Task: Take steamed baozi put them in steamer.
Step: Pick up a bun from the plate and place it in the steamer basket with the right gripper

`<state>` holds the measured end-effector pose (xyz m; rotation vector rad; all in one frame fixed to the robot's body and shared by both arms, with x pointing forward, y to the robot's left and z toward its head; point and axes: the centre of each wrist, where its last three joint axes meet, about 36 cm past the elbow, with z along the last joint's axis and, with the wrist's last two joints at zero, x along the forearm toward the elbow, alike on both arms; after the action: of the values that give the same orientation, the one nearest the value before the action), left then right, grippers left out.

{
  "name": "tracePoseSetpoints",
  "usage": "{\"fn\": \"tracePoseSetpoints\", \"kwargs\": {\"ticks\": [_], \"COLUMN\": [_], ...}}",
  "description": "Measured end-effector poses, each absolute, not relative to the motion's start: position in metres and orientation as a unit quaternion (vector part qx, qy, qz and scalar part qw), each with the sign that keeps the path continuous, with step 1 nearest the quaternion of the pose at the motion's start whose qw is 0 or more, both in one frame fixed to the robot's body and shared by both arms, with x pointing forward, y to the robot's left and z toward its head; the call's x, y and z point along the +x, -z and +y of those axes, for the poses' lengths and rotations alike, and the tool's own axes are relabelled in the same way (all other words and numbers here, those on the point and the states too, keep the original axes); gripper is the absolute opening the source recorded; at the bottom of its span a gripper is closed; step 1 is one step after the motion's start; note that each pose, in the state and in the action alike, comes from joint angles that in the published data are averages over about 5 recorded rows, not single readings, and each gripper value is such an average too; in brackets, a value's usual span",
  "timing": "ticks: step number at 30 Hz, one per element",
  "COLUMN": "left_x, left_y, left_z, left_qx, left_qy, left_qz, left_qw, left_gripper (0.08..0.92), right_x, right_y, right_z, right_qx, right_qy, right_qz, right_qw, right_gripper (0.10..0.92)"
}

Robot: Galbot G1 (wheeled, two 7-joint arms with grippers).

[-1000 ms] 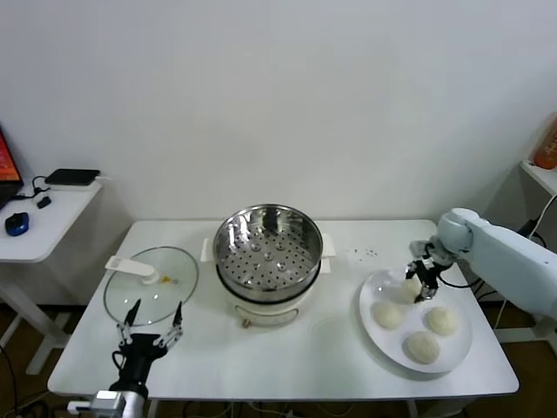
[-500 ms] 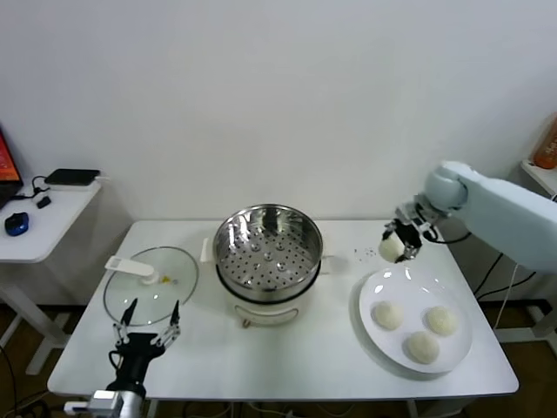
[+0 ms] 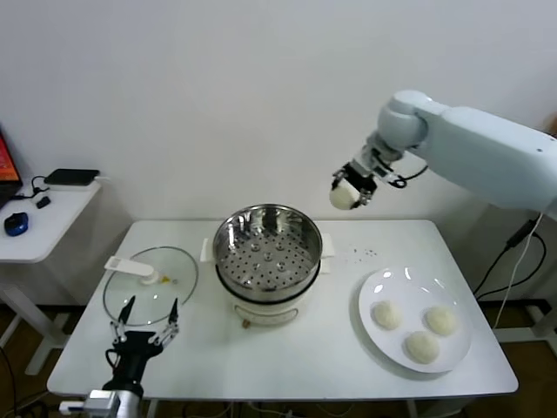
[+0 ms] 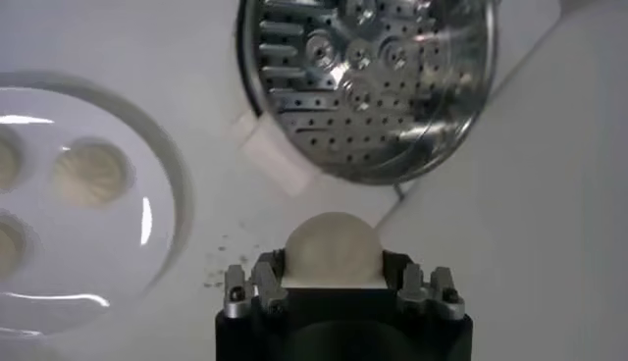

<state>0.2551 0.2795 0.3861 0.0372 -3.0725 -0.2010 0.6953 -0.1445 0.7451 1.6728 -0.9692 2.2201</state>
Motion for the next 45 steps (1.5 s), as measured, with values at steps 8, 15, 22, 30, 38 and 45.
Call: {"fn": "tracePoseSetpoints", "kwargs": {"ticks": [8,15,22,30,38,45], "left_x": [0.252,0.252,0.253,0.251,0.25,0.248], "left_y": [-0.389,-0.396,-0.398,-0.396,-0.396,-0.395], "left_z": [0.283,0.282,0.281,0.282,0.284,0.285], "left_qx": [0.017,0.019,0.021,0.023,0.026,0.028], "left_qy": [0.07,0.07,0.069,0.069,0.07,0.07], "left_qz": [-0.997,-0.997,-0.997,-0.997,-0.997,-0.997], "left_qw": [0.032,0.029,0.029,0.031,0.031,0.033], "left_gripper": [0.823,0.823,0.823,0.823,0.823,0.823], "right_x": [0.706,0.717,0.725,0.729,0.73,0.734], "right_y": [-0.725,-0.691,-0.658,-0.629,-0.609,-0.598], "right_z": [-0.074,-0.037,-0.022,-0.009,-0.002,0.002], "right_qx": [0.576,0.584,0.59,0.595,0.6,0.603], "right_qy": [-0.772,-0.783,-0.788,-0.79,-0.789,-0.787], "right_qz": [-0.264,-0.212,-0.174,-0.145,-0.129,-0.125], "right_qw": [0.053,0.029,0.023,0.02,0.019,0.019], "right_gripper": [0.653,0.654,0.658,0.662,0.662,0.673]}}
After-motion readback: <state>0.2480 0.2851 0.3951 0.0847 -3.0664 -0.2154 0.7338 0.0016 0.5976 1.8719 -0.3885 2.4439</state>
